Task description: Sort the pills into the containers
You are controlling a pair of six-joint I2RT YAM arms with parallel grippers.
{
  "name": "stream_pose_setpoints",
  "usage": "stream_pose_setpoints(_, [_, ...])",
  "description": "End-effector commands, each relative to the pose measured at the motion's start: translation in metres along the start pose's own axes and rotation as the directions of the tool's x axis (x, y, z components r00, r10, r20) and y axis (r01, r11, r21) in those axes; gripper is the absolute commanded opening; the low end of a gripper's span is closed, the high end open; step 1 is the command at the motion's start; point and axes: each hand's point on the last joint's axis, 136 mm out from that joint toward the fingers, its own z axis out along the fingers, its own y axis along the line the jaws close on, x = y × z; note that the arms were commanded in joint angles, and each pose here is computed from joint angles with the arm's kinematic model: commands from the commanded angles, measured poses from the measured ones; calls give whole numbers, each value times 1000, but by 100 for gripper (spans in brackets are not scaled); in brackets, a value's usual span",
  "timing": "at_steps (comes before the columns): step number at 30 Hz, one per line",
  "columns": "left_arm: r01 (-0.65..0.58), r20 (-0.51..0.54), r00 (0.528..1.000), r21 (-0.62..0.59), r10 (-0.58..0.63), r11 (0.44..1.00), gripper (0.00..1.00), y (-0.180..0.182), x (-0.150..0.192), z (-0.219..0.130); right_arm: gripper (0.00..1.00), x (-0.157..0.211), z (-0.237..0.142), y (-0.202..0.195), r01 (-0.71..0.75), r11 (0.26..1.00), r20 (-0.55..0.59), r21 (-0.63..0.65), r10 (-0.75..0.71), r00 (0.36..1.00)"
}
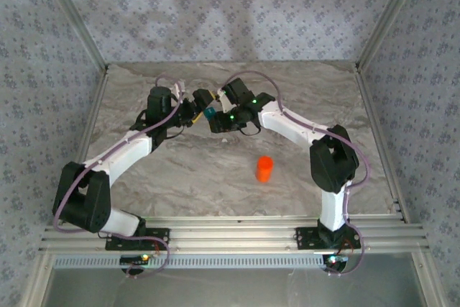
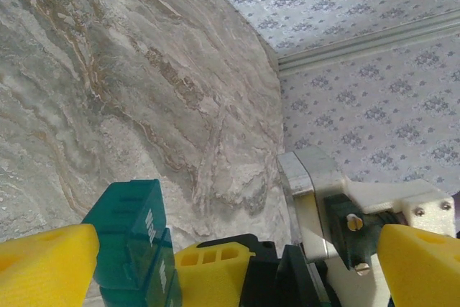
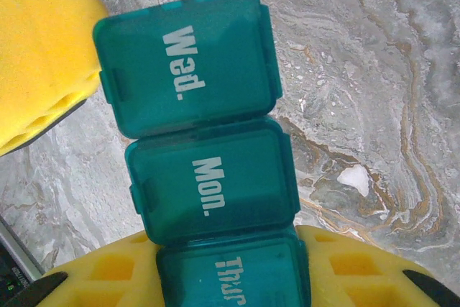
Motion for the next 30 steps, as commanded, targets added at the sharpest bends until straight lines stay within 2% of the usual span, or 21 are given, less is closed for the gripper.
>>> stream_pose_setpoints(1, [-22, 6, 1000, 62, 22, 998, 99, -23, -5, 1, 29, -7, 2, 9, -6, 999, 8, -32, 6, 1000])
stream_pose_setpoints(22, [-28, -14, 999, 59, 29, 998, 99, -27, 7, 3, 28, -10, 1, 11, -20, 999, 19, -48, 21, 1000])
stream_pose_setpoints(30, [-42, -5, 999, 90, 43, 995, 99, -45, 5, 0, 28, -3, 7, 6, -23, 999, -1, -38, 23, 1000])
